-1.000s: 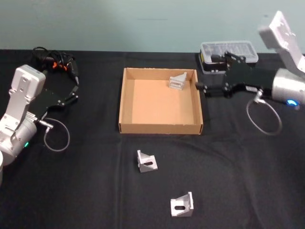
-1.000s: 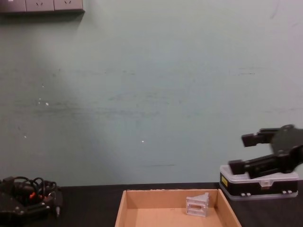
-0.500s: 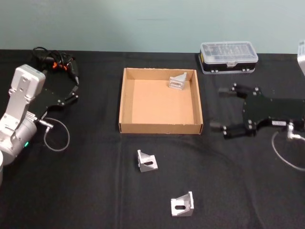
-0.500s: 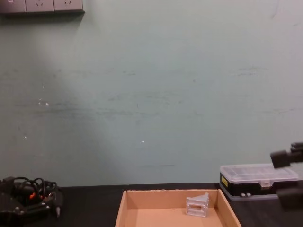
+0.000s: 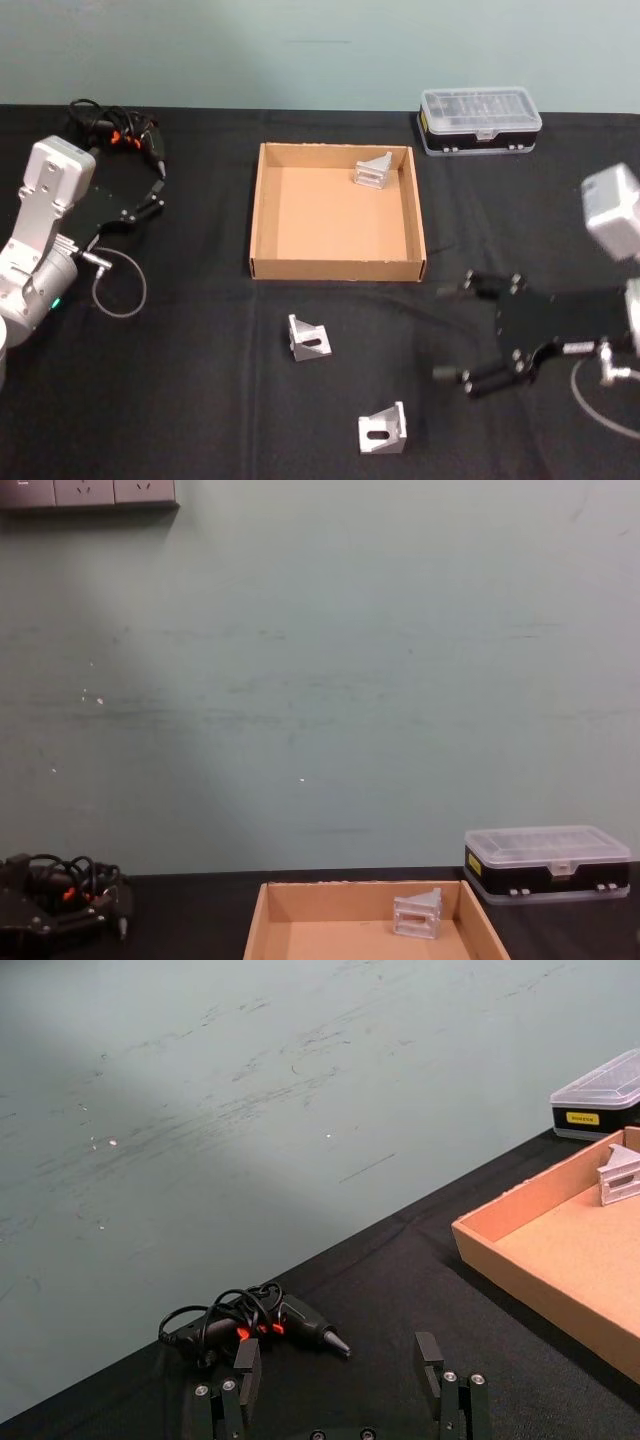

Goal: Use one hand to pick up the angle iron from the table and place it into the box.

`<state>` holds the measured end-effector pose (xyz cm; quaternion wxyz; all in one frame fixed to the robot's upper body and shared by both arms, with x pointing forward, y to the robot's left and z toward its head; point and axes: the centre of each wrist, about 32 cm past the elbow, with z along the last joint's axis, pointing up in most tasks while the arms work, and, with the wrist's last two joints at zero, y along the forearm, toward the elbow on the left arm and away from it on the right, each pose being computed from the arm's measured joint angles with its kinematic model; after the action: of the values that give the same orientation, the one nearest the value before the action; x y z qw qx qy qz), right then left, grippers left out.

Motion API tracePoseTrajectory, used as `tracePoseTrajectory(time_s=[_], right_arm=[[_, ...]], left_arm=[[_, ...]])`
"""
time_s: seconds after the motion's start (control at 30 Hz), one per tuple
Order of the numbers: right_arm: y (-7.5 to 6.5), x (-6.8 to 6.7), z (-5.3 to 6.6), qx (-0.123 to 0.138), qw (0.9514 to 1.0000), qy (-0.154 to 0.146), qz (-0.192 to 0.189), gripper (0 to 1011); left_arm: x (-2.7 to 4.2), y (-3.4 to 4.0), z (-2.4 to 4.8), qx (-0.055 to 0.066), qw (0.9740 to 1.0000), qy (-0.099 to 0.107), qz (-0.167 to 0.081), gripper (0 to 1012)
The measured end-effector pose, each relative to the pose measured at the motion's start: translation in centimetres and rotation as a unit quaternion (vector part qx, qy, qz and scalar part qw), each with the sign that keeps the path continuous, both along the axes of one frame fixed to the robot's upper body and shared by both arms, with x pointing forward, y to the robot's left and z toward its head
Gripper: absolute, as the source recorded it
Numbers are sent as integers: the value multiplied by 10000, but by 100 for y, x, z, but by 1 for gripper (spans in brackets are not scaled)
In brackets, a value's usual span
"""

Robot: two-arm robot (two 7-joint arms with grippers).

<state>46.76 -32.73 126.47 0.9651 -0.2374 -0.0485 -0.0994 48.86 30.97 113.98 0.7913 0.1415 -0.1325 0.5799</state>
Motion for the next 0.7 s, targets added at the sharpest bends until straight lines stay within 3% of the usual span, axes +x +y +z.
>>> tracePoseTrajectory(time_s=[0.37,0.7], right_arm=[[252,-93,-265,-457,9976,361,387,1003],[364,-83,-397,-674,9960,397,433,1003]], left_arm=[[0,0,0,0,10000,0,0,1000],[0,0,0,0,10000,0,0,1000]])
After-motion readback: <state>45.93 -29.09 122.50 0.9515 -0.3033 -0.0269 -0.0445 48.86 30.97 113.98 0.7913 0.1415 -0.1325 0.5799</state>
